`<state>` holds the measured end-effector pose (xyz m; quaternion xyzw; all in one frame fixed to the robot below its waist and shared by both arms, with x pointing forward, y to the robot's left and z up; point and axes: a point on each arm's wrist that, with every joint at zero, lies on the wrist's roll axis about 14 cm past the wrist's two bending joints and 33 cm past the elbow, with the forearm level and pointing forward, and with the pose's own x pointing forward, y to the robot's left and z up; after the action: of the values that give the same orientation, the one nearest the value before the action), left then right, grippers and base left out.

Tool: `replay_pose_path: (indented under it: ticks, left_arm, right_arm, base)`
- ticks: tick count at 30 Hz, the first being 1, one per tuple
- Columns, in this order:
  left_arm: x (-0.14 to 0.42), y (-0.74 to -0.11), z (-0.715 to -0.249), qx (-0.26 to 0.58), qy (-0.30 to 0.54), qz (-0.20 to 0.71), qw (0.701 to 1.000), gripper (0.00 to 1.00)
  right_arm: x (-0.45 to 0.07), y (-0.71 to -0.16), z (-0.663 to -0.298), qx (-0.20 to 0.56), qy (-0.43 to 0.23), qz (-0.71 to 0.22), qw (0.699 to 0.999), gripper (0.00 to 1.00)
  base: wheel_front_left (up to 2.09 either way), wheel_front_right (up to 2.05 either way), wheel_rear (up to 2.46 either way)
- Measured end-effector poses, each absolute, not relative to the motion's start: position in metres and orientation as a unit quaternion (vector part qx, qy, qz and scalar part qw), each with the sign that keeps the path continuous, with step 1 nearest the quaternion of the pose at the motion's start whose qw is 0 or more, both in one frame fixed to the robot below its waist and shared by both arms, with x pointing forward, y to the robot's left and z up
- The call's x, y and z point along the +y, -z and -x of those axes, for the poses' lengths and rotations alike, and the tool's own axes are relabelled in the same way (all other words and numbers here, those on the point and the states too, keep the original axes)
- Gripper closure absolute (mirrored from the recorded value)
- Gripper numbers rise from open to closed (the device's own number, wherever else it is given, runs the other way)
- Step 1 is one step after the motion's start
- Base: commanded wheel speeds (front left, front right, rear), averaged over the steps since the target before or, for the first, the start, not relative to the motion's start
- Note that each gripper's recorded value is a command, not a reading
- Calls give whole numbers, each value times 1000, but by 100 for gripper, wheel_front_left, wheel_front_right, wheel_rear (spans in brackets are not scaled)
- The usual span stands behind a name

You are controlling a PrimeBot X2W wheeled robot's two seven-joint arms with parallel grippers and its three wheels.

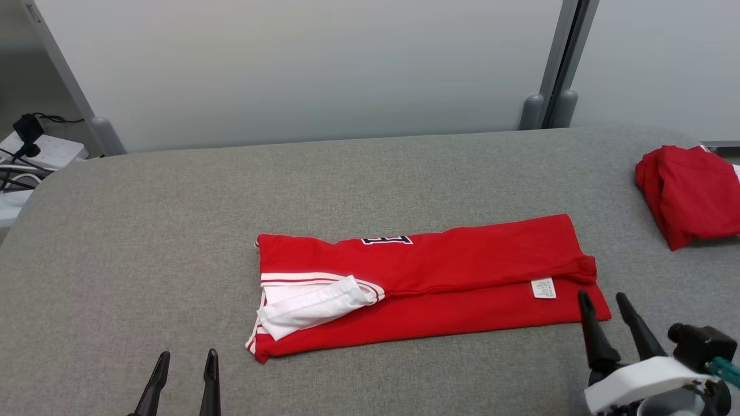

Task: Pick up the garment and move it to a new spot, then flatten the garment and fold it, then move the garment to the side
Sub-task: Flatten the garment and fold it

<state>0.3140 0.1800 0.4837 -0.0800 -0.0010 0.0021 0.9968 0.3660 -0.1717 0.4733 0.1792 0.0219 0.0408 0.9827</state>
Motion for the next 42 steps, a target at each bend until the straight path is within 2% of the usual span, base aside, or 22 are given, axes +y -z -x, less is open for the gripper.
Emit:
replay_pose_path:
  ticks: [18, 23, 28, 29, 30, 31, 34, 35, 36, 42]
  left_arm:
    - [169, -485, -344, -2, 21, 73, 997, 0]
    - [168, -479, -356, 6, 24, 70, 997, 0]
    - [169, -474, -361, 13, 24, 70, 997, 0]
    - [170, -472, -361, 14, 24, 70, 997, 0]
    - [170, -471, -361, 16, 24, 70, 997, 0]
    - [170, -471, -361, 17, 24, 70, 997, 0]
    - [169, -470, -362, 17, 24, 70, 997, 0]
    - [169, -471, -363, 16, 25, 70, 997, 0]
    - [168, -472, -364, 14, 26, 69, 997, 0]
    - [166, -475, -364, 10, 33, 68, 997, 0]
  right_arm:
    - [-222, -422, -444, 119, 55, -216, 968, 0]
    - [-214, -398, -454, 159, 62, -236, 957, 0]
    - [-204, -368, -447, 216, 59, -236, 946, 2]
    - [-204, -367, -448, 219, 58, -234, 946, 8]
    - [-203, -367, -449, 221, 57, -233, 945, 19]
    - [-203, -367, -450, 221, 57, -233, 945, 47]
    - [-200, -366, -451, 225, 52, -231, 945, 61]
    - [-199, -366, -451, 225, 51, -232, 945, 74]
    - [-198, -367, -452, 224, 49, -232, 945, 100]
    - [-199, -374, -454, 212, 47, -235, 947, 100]
  base:
    - [0, 0, 0]
    - [0, 0, 0]
    - [0, 0, 0]
    - [0, 0, 0]
    - [0, 0, 0]
    - [0, 0, 0]
    - [0, 0, 0]
    - [0, 0, 0]
    - [0, 0, 0]
    - [0, 0, 0]
